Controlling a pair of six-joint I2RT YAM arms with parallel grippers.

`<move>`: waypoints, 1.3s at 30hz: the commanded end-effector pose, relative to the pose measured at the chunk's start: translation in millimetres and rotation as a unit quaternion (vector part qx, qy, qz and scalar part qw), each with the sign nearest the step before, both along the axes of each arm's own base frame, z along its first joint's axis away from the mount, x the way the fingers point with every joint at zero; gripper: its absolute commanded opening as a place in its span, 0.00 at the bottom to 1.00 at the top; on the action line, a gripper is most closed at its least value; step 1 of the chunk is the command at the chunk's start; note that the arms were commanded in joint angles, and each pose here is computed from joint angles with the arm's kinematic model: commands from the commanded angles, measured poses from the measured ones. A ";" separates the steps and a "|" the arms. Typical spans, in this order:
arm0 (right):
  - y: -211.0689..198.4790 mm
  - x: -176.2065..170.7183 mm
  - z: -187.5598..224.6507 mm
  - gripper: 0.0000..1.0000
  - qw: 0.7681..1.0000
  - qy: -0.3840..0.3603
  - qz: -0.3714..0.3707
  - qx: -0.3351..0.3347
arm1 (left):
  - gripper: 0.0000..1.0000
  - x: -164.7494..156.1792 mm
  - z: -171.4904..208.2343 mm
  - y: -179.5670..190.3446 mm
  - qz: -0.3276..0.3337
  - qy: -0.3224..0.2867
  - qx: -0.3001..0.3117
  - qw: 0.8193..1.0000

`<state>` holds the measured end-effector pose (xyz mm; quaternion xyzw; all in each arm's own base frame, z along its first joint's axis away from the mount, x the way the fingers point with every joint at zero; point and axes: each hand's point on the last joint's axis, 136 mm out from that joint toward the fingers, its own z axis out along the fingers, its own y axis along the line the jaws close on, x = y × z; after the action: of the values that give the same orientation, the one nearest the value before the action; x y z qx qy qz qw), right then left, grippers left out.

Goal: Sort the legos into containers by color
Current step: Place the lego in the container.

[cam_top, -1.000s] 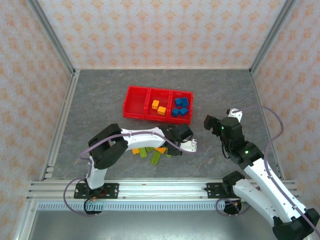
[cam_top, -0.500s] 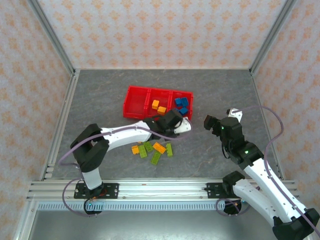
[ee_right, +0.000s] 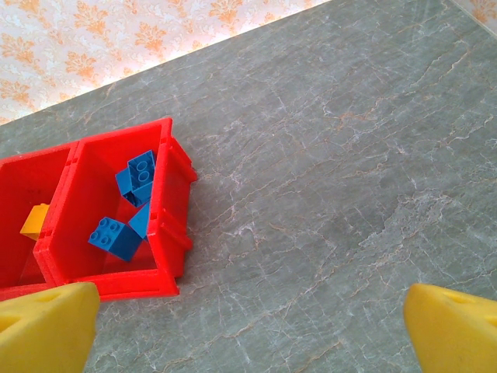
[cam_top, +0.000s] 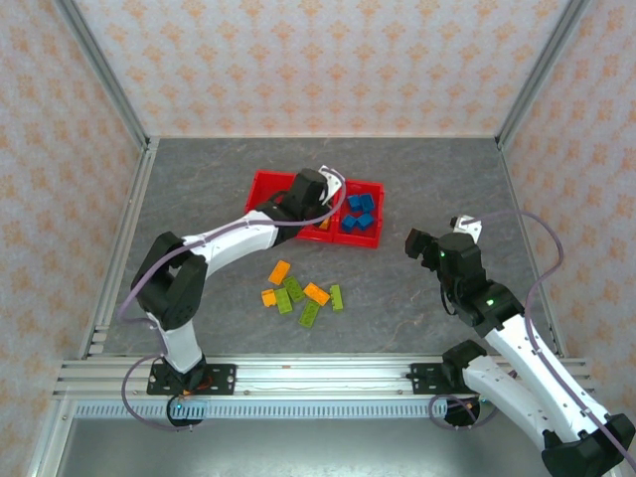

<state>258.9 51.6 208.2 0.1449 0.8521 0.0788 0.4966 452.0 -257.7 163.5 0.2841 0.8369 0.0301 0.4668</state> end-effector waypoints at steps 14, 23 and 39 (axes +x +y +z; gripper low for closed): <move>-3.1 0.6 -0.5 1.00 1.000 -0.005 -0.009 0.000 | 0.39 67.0 -19.7 12.9 0.075 -0.021 -0.126 0.989; -2.8 0.9 -1.0 1.00 1.000 -0.004 -0.009 0.000 | 0.99 59.5 -3.4 10.5 0.064 -0.032 -0.167 0.983; -1.6 1.6 -3.0 1.00 1.000 0.000 -0.007 -0.001 | 1.00 22.7 50.6 80.4 0.211 -0.039 -0.180 0.960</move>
<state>259.2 51.8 205.5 0.1441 0.8544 0.0767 0.4934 489.0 -198.4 221.3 0.0454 0.8343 -0.0348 0.5484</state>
